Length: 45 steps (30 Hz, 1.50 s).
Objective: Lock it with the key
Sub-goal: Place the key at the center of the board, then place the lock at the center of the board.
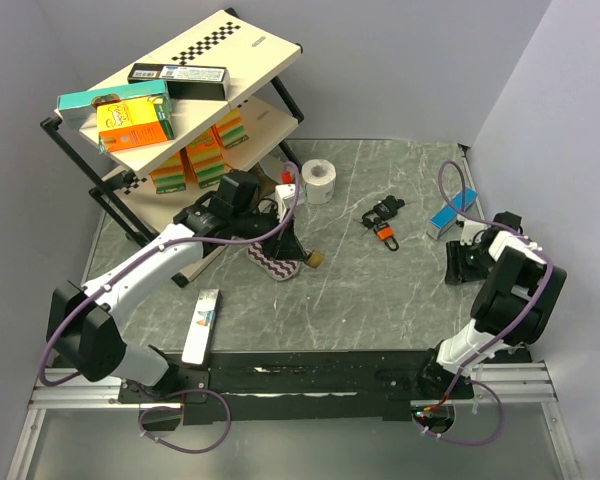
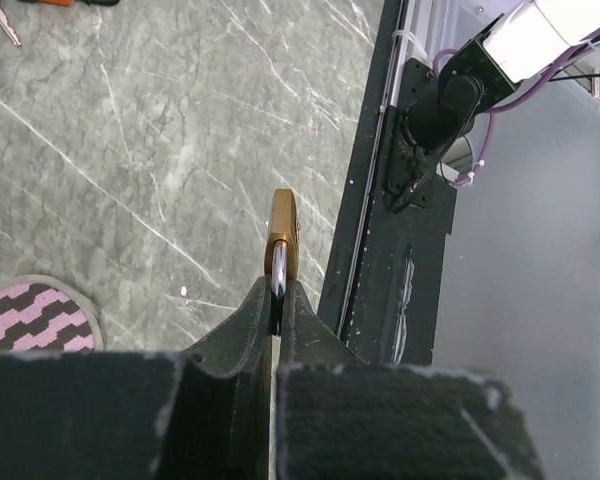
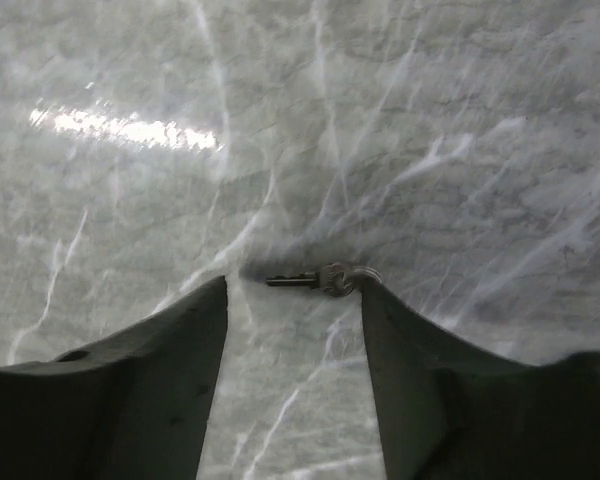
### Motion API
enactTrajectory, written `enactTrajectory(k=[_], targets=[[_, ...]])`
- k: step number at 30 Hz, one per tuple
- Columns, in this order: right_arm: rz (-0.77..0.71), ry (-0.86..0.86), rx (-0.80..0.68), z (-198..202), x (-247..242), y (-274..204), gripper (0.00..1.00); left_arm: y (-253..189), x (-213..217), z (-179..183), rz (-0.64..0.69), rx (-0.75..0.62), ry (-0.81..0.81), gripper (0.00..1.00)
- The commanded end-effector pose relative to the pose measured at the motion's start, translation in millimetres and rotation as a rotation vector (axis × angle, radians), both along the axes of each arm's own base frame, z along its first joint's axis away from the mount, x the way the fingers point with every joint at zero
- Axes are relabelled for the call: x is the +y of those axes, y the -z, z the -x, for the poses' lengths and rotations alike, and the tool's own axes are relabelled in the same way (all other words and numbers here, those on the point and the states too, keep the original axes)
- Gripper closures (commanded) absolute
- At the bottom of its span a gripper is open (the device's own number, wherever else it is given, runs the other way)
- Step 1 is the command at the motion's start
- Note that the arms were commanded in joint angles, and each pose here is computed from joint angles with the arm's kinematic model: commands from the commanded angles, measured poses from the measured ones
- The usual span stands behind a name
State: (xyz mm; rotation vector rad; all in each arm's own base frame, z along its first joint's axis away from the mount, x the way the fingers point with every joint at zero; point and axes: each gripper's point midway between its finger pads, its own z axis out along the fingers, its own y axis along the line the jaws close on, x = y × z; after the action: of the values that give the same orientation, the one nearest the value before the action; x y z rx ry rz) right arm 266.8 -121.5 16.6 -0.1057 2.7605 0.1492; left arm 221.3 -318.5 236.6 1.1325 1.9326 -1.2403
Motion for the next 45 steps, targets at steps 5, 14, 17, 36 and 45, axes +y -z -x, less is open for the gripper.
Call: enactTrajectory(k=[5,14,17,36,45], targets=[[-0.01,-0.155,-0.264,-13,26,-96,0.07,-13,-12,6,0.043,0.032,0.052,0.99],[-0.008,-0.474,-0.534,-14,112,-186,0.01,-20,-67,15,0.096,0.292,0.089,0.99],[0.003,-0.606,-0.582,-4,149,-194,0.01,-11,-87,1,0.091,0.38,0.081,0.99],[-0.015,-1.093,-0.67,40,252,-177,0.04,1,-129,-15,0.097,0.702,0.131,0.99],[0.015,-1.155,-0.648,29,259,-174,0.24,8,-131,-9,0.077,0.677,0.106,0.99]])
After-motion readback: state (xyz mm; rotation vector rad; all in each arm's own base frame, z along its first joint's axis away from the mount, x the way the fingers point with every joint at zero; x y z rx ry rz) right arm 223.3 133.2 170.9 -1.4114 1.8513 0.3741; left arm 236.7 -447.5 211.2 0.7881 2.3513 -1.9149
